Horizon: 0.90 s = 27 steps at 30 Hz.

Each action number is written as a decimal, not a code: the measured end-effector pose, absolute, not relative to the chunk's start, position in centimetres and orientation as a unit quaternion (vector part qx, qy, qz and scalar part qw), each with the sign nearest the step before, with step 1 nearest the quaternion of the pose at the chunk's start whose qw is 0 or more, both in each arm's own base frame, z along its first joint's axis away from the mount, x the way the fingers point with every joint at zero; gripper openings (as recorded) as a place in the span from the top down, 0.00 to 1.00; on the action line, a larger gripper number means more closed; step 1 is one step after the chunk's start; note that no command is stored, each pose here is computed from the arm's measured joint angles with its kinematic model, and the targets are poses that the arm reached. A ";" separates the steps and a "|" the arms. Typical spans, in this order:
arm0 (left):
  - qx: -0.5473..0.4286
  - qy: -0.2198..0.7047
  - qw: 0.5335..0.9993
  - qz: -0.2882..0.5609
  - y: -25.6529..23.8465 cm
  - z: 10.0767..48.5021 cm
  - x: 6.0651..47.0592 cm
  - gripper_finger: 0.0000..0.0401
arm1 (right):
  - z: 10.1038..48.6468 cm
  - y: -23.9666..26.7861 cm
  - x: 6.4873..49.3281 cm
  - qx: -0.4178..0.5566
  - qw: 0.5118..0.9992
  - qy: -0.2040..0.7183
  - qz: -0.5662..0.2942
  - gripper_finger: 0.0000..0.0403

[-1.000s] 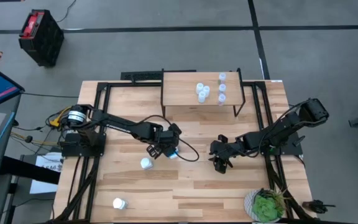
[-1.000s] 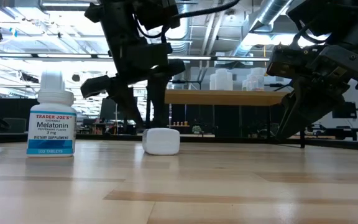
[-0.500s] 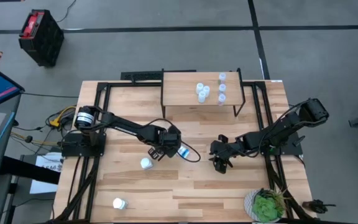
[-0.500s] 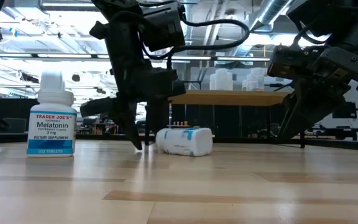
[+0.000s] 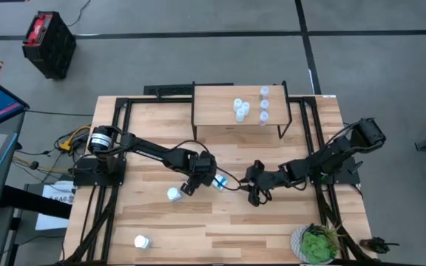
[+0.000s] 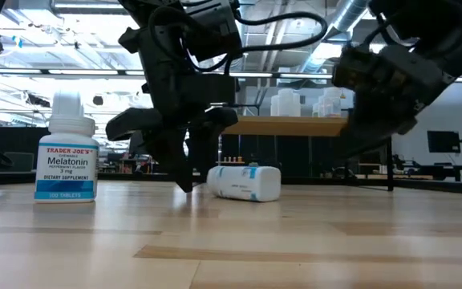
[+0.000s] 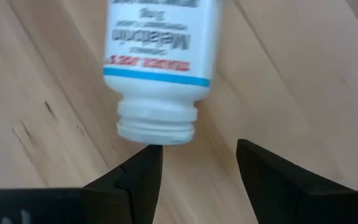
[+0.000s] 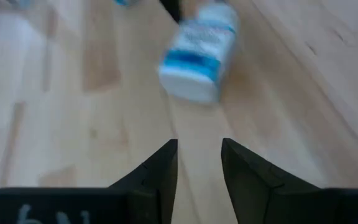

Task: Pick and place medicine bottles onto shelf by color
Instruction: Put the top opaque medicine bottle onto the left side of the shelf

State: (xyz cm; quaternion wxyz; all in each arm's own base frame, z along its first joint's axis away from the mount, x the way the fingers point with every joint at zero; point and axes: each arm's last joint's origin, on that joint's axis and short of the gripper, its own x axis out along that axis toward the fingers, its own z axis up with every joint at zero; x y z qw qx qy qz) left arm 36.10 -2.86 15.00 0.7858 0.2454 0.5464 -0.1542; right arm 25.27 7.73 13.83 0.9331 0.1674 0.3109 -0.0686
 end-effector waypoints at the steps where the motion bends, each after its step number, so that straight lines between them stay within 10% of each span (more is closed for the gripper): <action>1: 0.242 0.547 0.787 -0.152 -2.9 15.0 36.1 0.52 | 13.8 7.8 25.6 0.164 0.936 0.304 -0.065 0.65; 27: 0.159 0.564 0.803 -0.109 -2.9 15.0 36.0 0.52 | 15.0 10.3 33.4 0.042 0.926 0.346 -0.144 0.75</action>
